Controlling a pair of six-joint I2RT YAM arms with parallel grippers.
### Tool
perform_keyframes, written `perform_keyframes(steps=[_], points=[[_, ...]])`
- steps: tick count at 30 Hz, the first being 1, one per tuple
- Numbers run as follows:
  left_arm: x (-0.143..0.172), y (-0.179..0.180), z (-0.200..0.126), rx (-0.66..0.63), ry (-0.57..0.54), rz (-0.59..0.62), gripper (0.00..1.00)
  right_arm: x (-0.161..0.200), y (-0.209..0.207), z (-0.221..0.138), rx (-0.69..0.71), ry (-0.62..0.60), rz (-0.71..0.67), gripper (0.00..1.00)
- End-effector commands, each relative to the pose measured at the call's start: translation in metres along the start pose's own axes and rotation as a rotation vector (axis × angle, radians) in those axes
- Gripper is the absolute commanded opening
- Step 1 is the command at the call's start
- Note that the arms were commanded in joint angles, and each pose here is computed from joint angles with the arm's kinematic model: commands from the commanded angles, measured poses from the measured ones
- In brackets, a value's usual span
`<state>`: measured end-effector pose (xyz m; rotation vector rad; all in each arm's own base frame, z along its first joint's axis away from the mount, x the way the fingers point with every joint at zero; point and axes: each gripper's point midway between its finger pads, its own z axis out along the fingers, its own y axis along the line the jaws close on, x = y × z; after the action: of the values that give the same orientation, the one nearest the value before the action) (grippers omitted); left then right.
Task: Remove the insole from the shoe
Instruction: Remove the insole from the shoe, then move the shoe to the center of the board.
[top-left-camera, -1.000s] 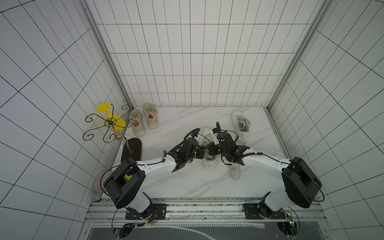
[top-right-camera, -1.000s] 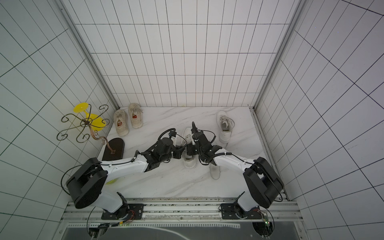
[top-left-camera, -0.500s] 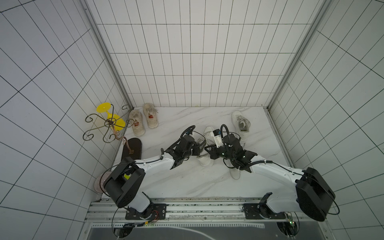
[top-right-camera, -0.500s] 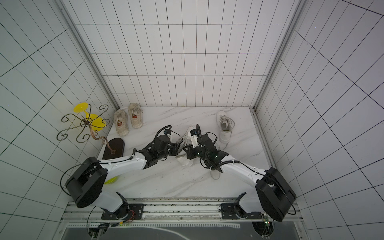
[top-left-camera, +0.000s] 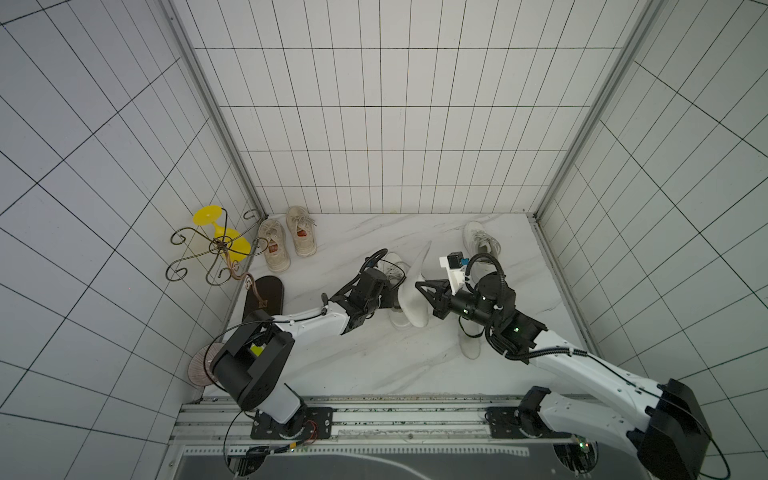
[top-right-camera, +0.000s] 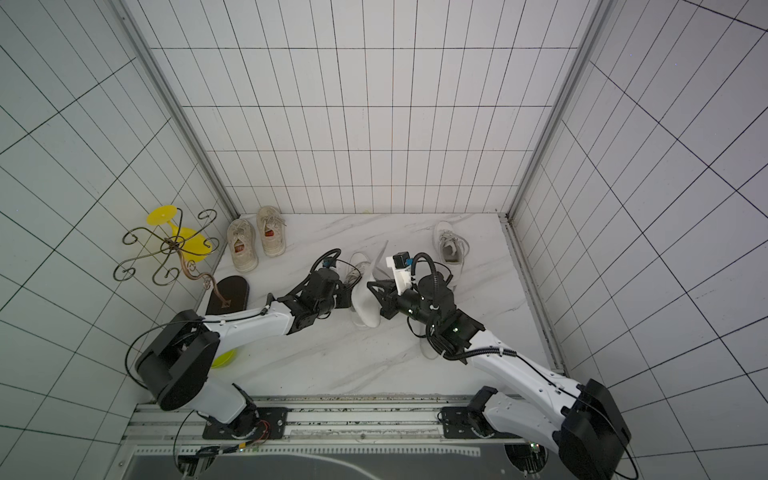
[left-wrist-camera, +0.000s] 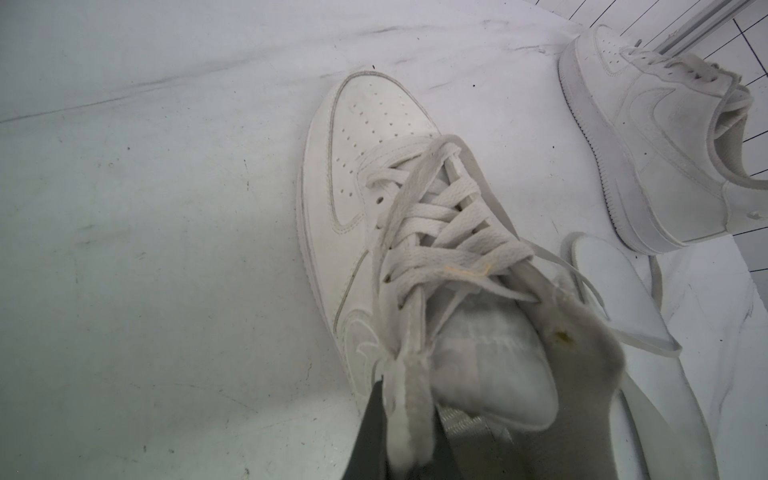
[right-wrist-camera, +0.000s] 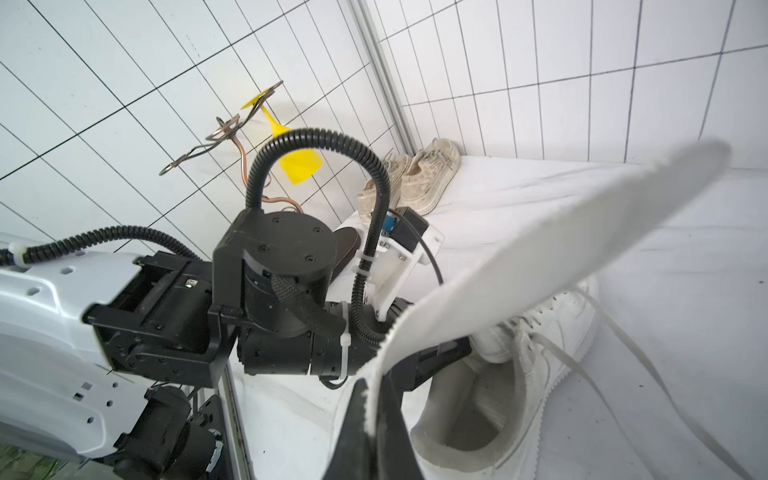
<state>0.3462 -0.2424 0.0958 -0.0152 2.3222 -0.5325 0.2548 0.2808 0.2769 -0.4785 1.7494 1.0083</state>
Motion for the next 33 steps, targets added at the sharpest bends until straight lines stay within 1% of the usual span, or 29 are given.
perform_keyframes(steps=[1, 5, 9, 12, 15, 19, 21, 23, 26, 29, 33], points=[[0.001, 0.019, 0.002, -0.084, 0.004, 0.013, 0.0, 0.006, -0.017, -0.01, 0.102, -0.005, -0.038, 0.0], [-0.007, 0.009, 0.004, -0.045, -0.005, 0.014, 0.0, 0.001, -0.044, -0.03, 0.278, -0.019, -0.045, 0.0], [-0.022, -0.017, 0.014, 0.03, 0.004, -0.012, 0.0, -0.008, -0.07, -0.06, 0.468, -0.051, -0.05, 0.0], [-0.042, -0.042, 0.026, 0.091, -0.011, -0.023, 0.0, -0.017, -0.08, -0.084, 0.564, -0.099, -0.033, 0.0], [-0.063, -0.067, 0.042, 0.138, -0.028, -0.02, 0.0, -0.019, -0.086, -0.104, 0.628, -0.129, -0.005, 0.0], [-0.09, -0.1, 0.063, 0.2, -0.056, 0.022, 0.0, -0.007, -0.094, -0.118, 0.673, -0.114, 0.024, 0.0], [-0.103, -0.112, 0.075, 0.204, -0.069, 0.05, 0.0, 0.001, -0.095, -0.123, 0.676, -0.102, 0.04, 0.0], [-0.11, -0.116, 0.089, 0.193, -0.071, 0.069, 0.0, 0.007, -0.095, -0.126, 0.673, -0.092, 0.053, 0.0], [-0.113, -0.126, 0.11, 0.197, -0.051, 0.097, 0.0, 0.012, -0.096, -0.132, 0.674, -0.089, 0.071, 0.0], [-0.112, -0.137, 0.129, 0.213, -0.033, 0.1, 0.0, 0.017, -0.097, -0.135, 0.673, -0.091, 0.081, 0.0], [-0.115, -0.153, 0.146, 0.216, -0.074, 0.11, 0.0, 0.022, -0.099, -0.136, 0.679, -0.082, 0.092, 0.0]])
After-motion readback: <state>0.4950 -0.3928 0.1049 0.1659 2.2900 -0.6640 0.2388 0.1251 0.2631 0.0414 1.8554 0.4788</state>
